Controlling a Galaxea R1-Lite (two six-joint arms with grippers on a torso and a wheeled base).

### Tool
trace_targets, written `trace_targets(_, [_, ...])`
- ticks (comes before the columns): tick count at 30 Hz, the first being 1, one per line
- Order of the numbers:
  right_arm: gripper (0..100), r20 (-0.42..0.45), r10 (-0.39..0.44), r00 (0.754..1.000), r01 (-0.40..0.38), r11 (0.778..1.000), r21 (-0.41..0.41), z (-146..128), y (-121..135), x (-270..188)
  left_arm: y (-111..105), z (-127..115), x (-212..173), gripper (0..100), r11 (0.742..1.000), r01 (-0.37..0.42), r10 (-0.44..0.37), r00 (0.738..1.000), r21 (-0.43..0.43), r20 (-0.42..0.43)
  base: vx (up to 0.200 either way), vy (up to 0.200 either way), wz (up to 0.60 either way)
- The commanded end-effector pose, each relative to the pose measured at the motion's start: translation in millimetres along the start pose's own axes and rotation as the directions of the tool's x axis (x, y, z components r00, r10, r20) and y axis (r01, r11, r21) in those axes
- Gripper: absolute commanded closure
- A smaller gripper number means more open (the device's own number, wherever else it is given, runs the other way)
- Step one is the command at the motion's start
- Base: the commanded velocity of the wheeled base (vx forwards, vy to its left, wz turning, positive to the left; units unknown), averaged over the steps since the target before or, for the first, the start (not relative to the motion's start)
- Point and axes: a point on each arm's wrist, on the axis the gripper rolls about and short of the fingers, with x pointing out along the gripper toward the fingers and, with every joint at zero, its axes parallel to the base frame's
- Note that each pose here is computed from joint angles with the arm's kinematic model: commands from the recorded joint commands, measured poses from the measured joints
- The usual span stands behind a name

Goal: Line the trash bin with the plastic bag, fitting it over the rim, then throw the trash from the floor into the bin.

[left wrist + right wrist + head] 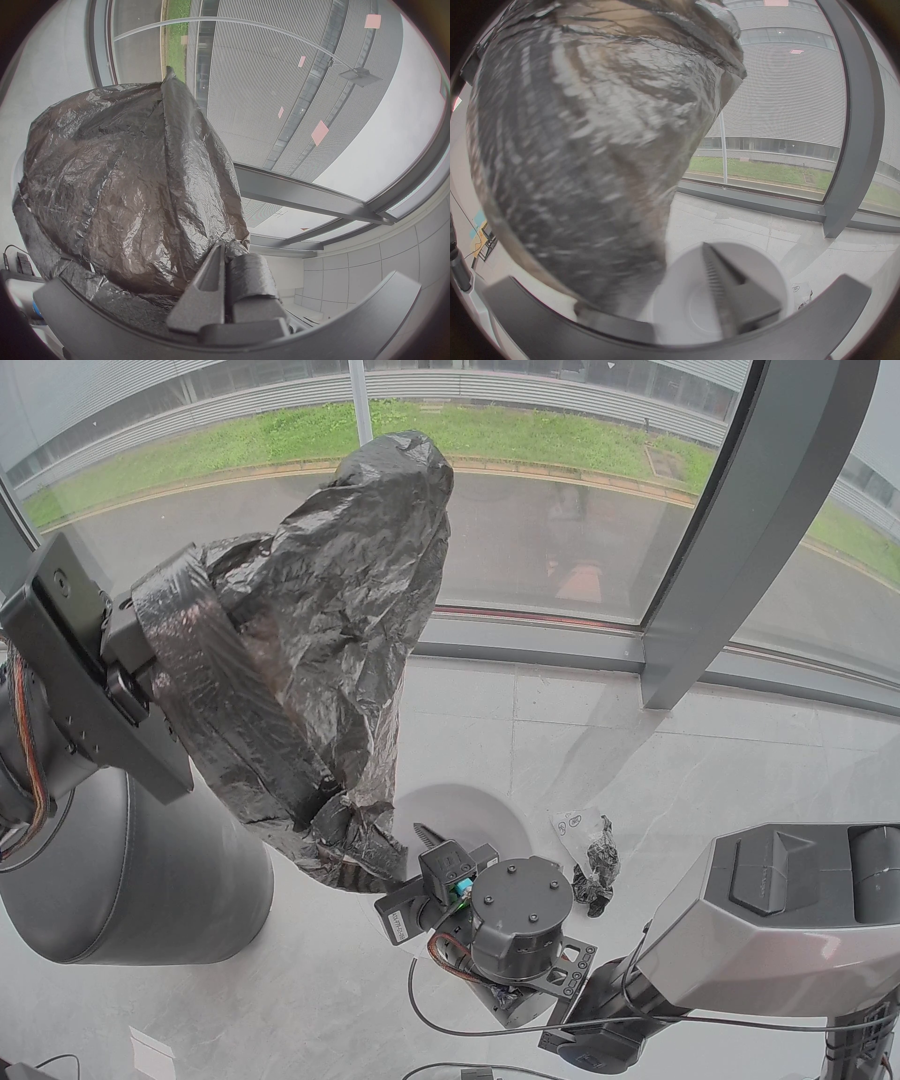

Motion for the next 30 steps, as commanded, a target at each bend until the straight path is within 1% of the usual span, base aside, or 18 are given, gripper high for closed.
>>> trace_targets(1, [100, 0.003, 0.003, 1.0, -0.003, 1.0, 0.003, 2.3, -0.5, -5.4, 1.6, -0.1, -0.4, 100, 1.0, -0.005, 0.005, 1.0, 0.001, 0.001, 0.0, 0.0, 0.0])
trace_targets(6, [100, -0.01, 0.011, 1.0, -0.011, 1.0, -0.005, 3.6, -8.2, -25.3, 12.2, 3.7, -4.7, 100, 0.999, -0.045, 0.045, 0.999, 0.008, 0.028, 0.0, 0.0, 0.0])
trace_targets(8, [100, -0.025, 0.019, 1.0, -0.02, 1.0, -0.012, 2.7, -10.8, -31.2, 16.2, 5.3, -6.3, 100, 0.998, -0.06, 0.06, 0.998, 0.007, 0.036, 0.0, 0.0, 0.0])
trace_targets(9, [100, -0.038, 0.028, 0.999, -0.028, 0.999, -0.017, 3.7, -14.8, -38.5, 21.4, 7.0, -9.2, 100, 0.997, -0.081, 0.08, 0.996, 0.008, 0.048, 0.0, 0.0, 0.0])
trace_targets(11, [100, -0.079, 0.063, 0.995, -0.066, 0.997, -0.034, 4.3, -23.3, -53.9, 31.6, 10.9, -14.8, 100, 0.992, -0.121, 0.119, 0.99, 0.024, 0.074, 0.0, 0.0, 0.0])
trace_targets(12, [100, -0.085, 0.079, 0.993, -0.082, 0.996, -0.035, 4.4, -24.3, -56.8, 32.8, 11.2, -15.2, 100, 0.992, -0.126, 0.124, 0.989, 0.026, 0.075, 0.0, 0.0, 0.0])
trace_targets(14, [100, -0.116, 0.159, 0.98, -0.163, 0.986, -0.029, 7.6, -33.4, -69.4, 41.9, 13.3, -19.5, 100, 0.986, -0.158, 0.155, 0.985, 0.046, 0.072, 0.0, 0.0, 0.0])
trace_targets(16, [100, -0.153, 0.183, 0.971, -0.188, 0.982, -0.024, 8.0, -44.9, -74.4, 48.8, 14.4, -21.8, 100, 0.983, -0.178, 0.175, 0.983, 0.055, 0.054, 0.0, 0.0, 0.0])
trace_targets(17, [100, -0.156, 0.184, 0.97, -0.19, 0.981, -0.023, 7.8, -45.9, -74.5, 49.2, 14.4, -22.1, 100, 0.982, -0.179, 0.176, 0.983, 0.056, 0.052, 0.0, 0.0, 0.0])
trace_targets(19, [100, -0.177, 0.226, 0.958, -0.223, 0.974, 0.033, 13.9, -56.8, -77.4, 57.4, 13.7, -22.6, 100, 0.98, -0.191, 0.191, 0.982, 0.063, 0.014, 0.0, 0.0, 0.0])
trace_targets(21, [100, -0.203, 0.271, 0.941, -0.258, 0.962, 0.088, 19.1, -64.5, -80.5, 63.5, 14.1, -21.8, 100, 0.979, -0.194, 0.194, 0.981, 0.064, 0.005, 0.0, 0.0, 0.0])
trace_targets(23, [100, -0.24, 0.325, 0.915, -0.295, 0.943, 0.151, 26.2, -73.3, -84.1, 73.4, 16.2, -18.4, 100, 0.978, -0.197, 0.197, 0.98, 0.062, 0.003, 0.0, 0.0, 0.0])
trace_targets(24, [100, -0.248, 0.336, 0.909, -0.302, 0.939, 0.168, 27.7, -75.2, -84.8, 74.7, 16.6, -17.8, 100, 0.978, -0.197, 0.197, 0.98, 0.062, 0.003, 0.0, 0.0, 0.0])
trace_targets(25, [100, -0.276, 0.379, 0.884, -0.325, 0.919, 0.222, 32.6, -81.4, -86.7, 84.4, 19.0, -14.7, 100, 0.978, -0.203, 0.203, 0.979, 0.056, 0.003, 0.0, 0.0, 0.0])
trace_targets(27, [100, -0.308, 0.435, 0.846, -0.347, 0.888, 0.3, 39.5, -91.4, -87.7, 95.8, 21.0, -11.8, 100, 0.976, -0.213, 0.213, 0.977, 0.049, 0.002, 0.0, 0.0, 0.0])
trace_targets(30, [100, -0.344, 0.501, 0.794, -0.365, 0.846, 0.389, 46.5, -101.5, -89.4, 110.7, 21.7, -9.1, 100, 0.974, -0.223, 0.224, 0.975, 0.038, -0.004, 0.0, 0.0, 0.0])
